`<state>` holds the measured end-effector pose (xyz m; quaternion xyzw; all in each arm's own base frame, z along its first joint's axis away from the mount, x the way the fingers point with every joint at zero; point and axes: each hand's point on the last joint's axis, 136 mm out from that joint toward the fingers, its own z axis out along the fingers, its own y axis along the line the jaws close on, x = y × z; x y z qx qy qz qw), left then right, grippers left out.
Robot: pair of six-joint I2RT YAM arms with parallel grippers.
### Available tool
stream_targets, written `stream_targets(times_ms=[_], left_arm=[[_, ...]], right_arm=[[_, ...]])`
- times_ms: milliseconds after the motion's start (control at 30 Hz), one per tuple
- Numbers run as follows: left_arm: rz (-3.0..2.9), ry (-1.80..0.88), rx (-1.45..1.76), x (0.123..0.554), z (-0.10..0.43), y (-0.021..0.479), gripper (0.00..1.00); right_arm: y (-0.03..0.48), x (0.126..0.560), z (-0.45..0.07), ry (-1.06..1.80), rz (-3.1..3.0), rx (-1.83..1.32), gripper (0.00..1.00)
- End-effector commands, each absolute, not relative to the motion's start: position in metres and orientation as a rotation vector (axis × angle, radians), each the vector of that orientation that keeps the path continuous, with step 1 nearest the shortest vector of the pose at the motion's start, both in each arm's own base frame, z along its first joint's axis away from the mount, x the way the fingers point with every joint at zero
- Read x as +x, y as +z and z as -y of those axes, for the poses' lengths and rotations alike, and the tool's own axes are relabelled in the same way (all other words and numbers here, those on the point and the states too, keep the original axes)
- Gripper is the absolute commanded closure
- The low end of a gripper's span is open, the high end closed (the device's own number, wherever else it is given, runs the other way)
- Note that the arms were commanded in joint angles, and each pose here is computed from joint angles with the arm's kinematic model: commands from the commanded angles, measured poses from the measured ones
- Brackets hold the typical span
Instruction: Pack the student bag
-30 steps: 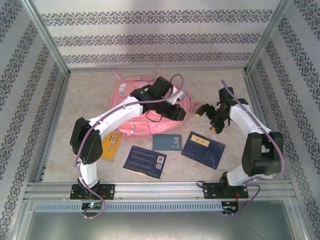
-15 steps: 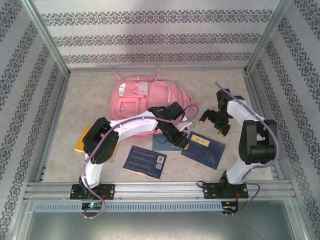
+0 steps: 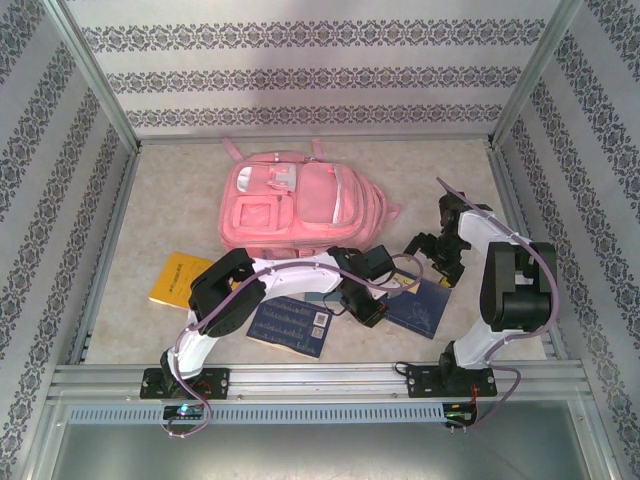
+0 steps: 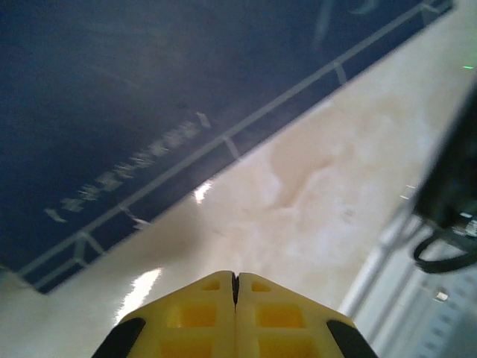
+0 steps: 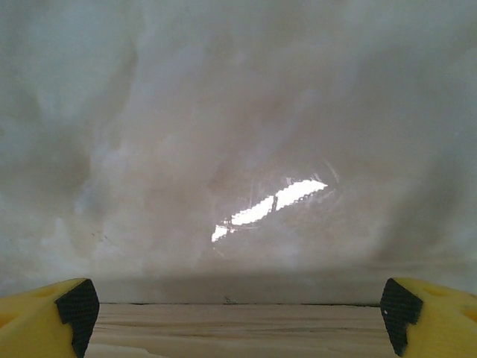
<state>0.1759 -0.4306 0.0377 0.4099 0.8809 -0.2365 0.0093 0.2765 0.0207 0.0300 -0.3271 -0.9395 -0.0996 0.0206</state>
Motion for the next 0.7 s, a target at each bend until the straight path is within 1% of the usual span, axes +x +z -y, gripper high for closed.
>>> stream_targets(times_ms=[0,167,400,567,667], left_arm=[[-2.632,-0.497,1.295,0.205,0.428,0.035,1.0],[-2.613,-0.351,1.319,0.223,0.428,0.023,1.0],[-2.637,-0.343,1.233,0.237,0.44,0.015,1.0],[-2.634,-0.287,1.184,0.26,0.449,0.012,0.94],[-2.676,-0.34,1.113,0.277,0.455,0.012,0.94]], right_arm=[[0.034,0.274,-0.021,-0.342,2.918,-1.04,0.02],[0.035,0.269,-0.021,-0.343,2.91,-1.049,0.02],[0.032,0.257,-0.027,-0.373,2.872,-1.063,0.02],[0.039,0.246,-0.029,-0.401,2.863,-1.116,0.02],[0.039,0.236,-0.031,-0.399,2.881,-1.12,0.02]])
